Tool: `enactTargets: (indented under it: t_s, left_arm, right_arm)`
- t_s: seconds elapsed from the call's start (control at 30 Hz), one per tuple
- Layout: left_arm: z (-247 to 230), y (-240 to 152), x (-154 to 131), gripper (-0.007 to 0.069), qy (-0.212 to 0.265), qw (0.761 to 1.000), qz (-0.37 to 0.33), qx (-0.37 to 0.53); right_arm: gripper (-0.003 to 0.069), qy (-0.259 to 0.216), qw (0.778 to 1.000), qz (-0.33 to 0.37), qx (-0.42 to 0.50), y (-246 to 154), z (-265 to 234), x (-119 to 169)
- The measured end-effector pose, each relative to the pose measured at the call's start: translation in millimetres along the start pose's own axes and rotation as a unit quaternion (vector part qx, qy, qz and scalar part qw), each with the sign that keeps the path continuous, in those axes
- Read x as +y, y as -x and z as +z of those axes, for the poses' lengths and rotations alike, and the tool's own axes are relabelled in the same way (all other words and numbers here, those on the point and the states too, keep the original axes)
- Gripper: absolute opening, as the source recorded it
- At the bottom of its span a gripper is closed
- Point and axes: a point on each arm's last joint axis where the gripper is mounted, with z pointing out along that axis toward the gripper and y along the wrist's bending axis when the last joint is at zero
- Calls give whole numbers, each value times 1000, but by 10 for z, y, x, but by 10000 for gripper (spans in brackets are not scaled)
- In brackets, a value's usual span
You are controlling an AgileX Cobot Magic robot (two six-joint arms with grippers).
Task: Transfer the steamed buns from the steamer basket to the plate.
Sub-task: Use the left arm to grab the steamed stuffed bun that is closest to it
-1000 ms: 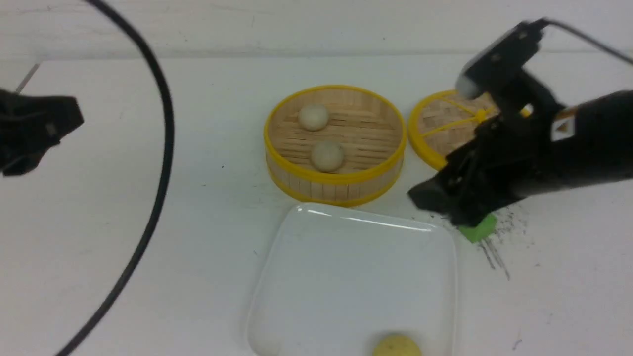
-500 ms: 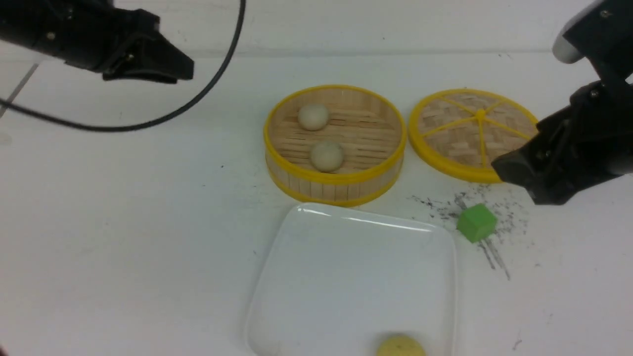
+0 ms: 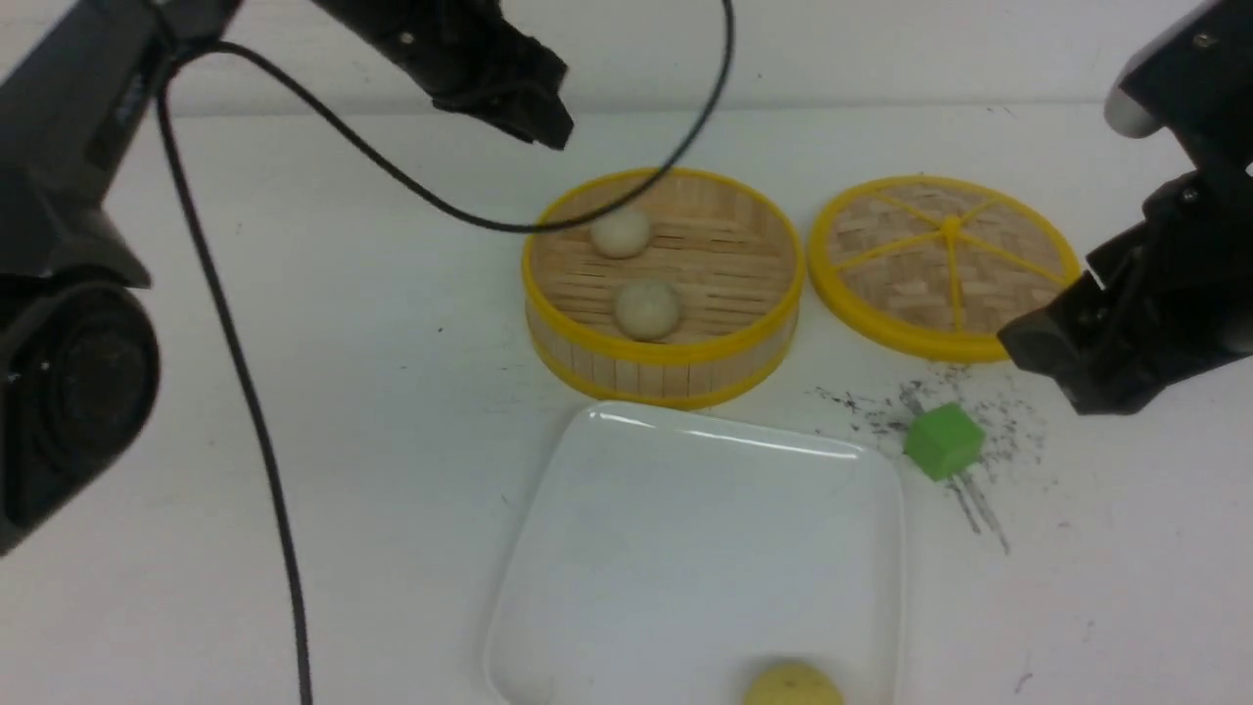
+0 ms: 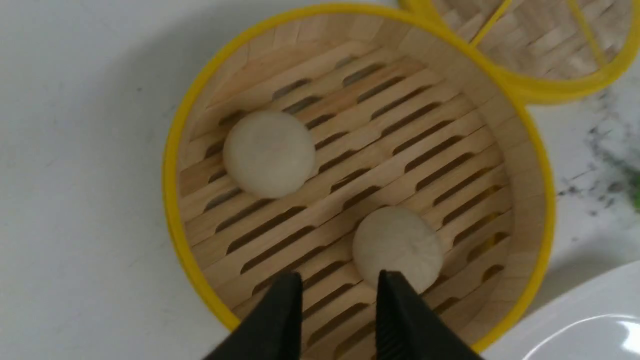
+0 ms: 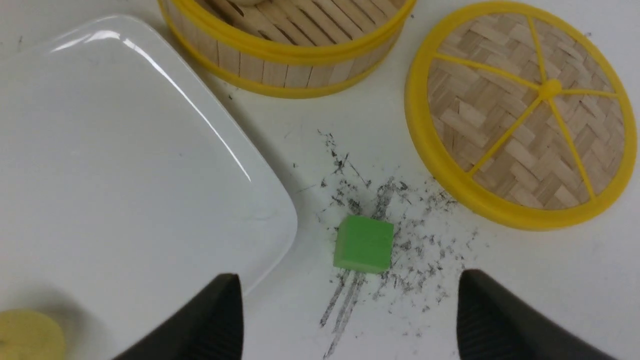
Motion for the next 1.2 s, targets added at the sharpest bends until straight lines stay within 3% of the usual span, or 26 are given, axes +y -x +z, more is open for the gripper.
enactTargets:
  t_s: [0.13, 1.2]
  left_arm:
    - [144, 1, -124, 242, 22, 999, 22, 26]
    - [1078, -363, -412, 242, -96, 989, 46, 104]
  right_arm:
    - [554, 0, 1000, 0, 1, -1, 0, -1]
    - [547, -1, 1000, 1, 0, -1, 0, -1]
